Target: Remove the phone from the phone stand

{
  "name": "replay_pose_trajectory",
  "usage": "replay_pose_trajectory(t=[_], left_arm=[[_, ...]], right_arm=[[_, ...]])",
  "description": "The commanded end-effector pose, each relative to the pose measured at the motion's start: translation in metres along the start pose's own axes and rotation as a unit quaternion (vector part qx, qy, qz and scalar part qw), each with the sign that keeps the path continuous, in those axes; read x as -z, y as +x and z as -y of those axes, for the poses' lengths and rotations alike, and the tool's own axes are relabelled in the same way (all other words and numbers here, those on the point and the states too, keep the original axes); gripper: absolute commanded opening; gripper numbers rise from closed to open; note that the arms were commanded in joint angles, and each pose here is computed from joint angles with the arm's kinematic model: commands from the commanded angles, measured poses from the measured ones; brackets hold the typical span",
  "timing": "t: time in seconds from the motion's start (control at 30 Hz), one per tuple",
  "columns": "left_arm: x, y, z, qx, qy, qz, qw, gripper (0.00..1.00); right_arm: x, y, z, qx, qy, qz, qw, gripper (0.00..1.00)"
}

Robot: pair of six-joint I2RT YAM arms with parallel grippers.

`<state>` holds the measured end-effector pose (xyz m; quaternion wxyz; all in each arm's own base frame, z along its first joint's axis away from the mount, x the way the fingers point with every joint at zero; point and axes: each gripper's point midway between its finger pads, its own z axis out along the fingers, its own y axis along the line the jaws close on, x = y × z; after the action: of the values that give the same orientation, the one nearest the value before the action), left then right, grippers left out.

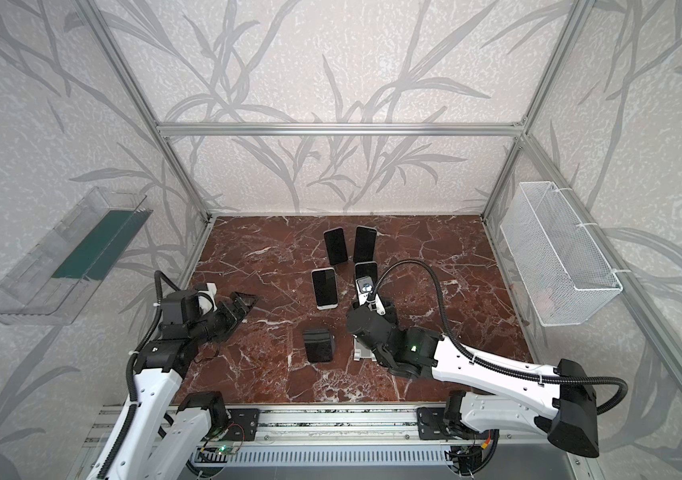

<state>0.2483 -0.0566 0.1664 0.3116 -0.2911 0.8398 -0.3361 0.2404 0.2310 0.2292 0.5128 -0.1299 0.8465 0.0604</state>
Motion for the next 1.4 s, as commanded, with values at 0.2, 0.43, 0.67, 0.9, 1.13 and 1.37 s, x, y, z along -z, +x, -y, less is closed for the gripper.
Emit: replay_pose_trajectory(t=[0.2, 0.43, 0.67, 0.9, 1.13, 1.37], left_arm=[[-0.004, -0.001, -0.007, 0.006, -0.01, 0.001, 1.0, 0.92], [-0.01, 0.001, -0.009, 0.01, -0.008, -0.008, 1.0, 0.92], [-0.013, 0.0, -0.005, 0.003, 0.009, -0.009, 1.0, 0.93], [-0.01, -0.005, 0.0, -0.012, 0.013, 0.004, 1.0, 0.94], [-0.001, -0.025, 0.026, -0.016, 0.036, 0.029, 0.999, 0.95], [0.001, -0.052, 0.052, -0.031, 0.047, 0.048, 0.997, 0.96]], right_arm=[[0.007, -0.058, 0.056, -0.029, 0.028, 0.028, 0.999, 0.65], [-0.013, -0.075, 0.09, -0.06, 0.027, 0.025, 0.998, 0.65], [-0.058, -0.079, 0.125, -0.088, 0.035, 0.006, 0.995, 0.64], [-0.099, -0.087, 0.155, -0.101, 0.032, -0.013, 0.994, 0.64], [-0.122, -0.095, 0.184, -0.094, 0.042, -0.028, 0.994, 0.63], [-0.15, -0.088, 0.199, -0.094, 0.041, -0.073, 0.992, 0.63]])
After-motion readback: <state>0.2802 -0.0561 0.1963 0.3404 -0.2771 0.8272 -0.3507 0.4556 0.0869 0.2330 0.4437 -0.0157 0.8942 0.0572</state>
